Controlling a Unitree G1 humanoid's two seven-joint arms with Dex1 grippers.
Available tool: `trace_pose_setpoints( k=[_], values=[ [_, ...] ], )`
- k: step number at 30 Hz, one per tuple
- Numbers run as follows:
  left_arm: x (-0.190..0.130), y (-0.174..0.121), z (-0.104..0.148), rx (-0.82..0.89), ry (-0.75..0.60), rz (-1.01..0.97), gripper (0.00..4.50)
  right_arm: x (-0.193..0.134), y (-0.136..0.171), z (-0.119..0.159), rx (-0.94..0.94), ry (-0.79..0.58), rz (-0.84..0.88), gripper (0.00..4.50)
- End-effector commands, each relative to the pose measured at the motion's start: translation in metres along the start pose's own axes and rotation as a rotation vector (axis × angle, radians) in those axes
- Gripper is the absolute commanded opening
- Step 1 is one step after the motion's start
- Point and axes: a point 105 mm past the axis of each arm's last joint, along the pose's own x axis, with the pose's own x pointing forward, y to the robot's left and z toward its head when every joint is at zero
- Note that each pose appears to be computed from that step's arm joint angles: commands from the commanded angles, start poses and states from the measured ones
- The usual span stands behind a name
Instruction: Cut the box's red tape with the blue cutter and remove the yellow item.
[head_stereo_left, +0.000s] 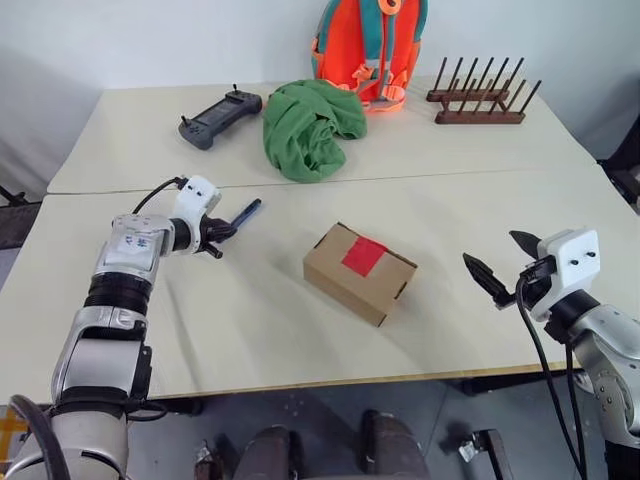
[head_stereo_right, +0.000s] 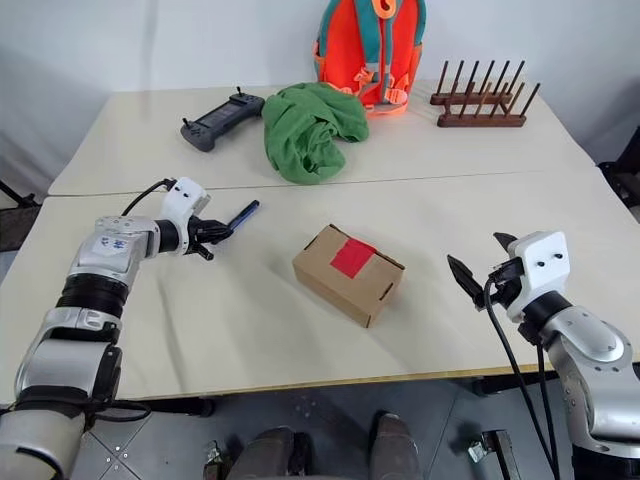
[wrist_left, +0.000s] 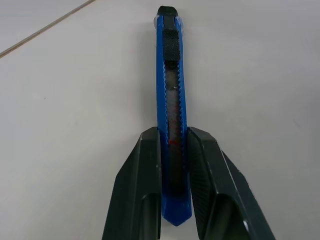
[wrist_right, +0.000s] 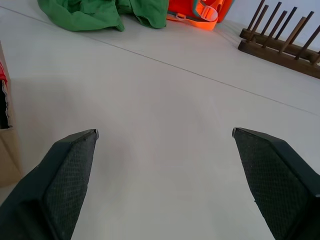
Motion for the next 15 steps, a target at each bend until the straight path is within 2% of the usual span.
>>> trace_pose_setpoints(
  k=[1, 3, 6, 9, 15],
  values=[
    [-0.020, 0.001, -0.011, 0.017, -0.049, -0.037, 0.41, 0.001, 0.003, 0.027, -0.054, -0.073, 0.047, 4.50],
    [-0.028, 0.000, -0.007, 0.043, -0.107, -0.051, 0.41, 0.003, 0.005, 0.030, -0.061, -0.084, 0.067, 4.50],
    [-0.050, -0.017, -0.005, 0.064, -0.212, -0.185, 0.41, 0.010, 0.016, 0.046, -0.071, -0.125, 0.139, 4.50],
    [-0.073, -0.033, -0.008, 0.169, -0.292, -0.300, 0.41, 0.018, 0.031, 0.061, -0.091, -0.161, 0.219, 4.50],
    [-0.091, -0.042, -0.041, 0.360, -0.172, -0.360, 0.41, 0.032, 0.066, 0.085, -0.109, -0.187, 0.394, 4.50]
  ],
)
